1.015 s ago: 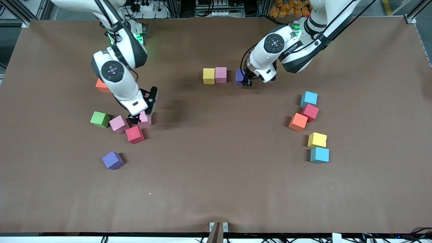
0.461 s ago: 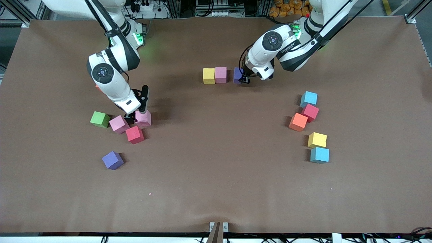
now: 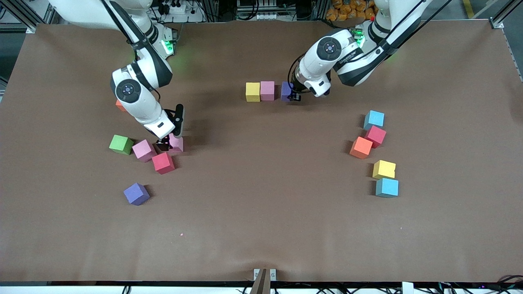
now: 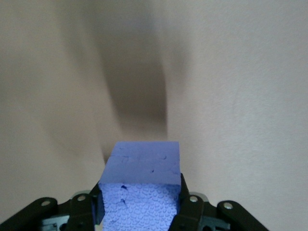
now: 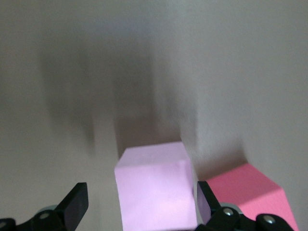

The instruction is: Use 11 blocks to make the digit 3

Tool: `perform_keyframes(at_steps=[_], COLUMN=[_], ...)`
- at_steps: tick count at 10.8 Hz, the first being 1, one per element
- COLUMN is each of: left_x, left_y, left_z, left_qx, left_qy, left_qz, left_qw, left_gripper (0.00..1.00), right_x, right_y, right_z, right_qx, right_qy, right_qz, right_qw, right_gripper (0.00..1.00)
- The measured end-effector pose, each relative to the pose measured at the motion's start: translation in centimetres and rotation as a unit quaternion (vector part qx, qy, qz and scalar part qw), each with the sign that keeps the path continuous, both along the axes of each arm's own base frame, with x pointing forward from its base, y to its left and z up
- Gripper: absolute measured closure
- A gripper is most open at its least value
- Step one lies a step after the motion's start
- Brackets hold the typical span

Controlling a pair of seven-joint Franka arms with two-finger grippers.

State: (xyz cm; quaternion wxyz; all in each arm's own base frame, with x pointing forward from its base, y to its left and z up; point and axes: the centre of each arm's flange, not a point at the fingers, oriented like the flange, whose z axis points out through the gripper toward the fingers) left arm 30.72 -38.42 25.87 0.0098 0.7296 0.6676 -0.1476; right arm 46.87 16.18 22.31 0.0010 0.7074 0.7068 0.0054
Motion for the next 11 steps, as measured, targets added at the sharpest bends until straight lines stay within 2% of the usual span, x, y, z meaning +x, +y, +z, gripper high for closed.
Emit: perform_keyframes(at_steps=[7,11], left_x=[-1.4,-1.9], left_y=[-0.4,-0.9], left_z=[-2.8,-4.0], left_qx=[0.029,0.025], left_qy=[0.017,0.009], left_qz=[0.011,0.010], left_qw=[0.999,1.000], left_gripper=[0.44,0.44], right_x=[-0.1,0.3], right_y=[0.2,-0.4], right_z=[-0.5,-0.7], right_qx=[0.004,0.009], right_qy=[0.000,-0.003], right_qz=[0.001,-0.007], right_qw=[1.000,1.000], right_gripper=[0.00,0.00])
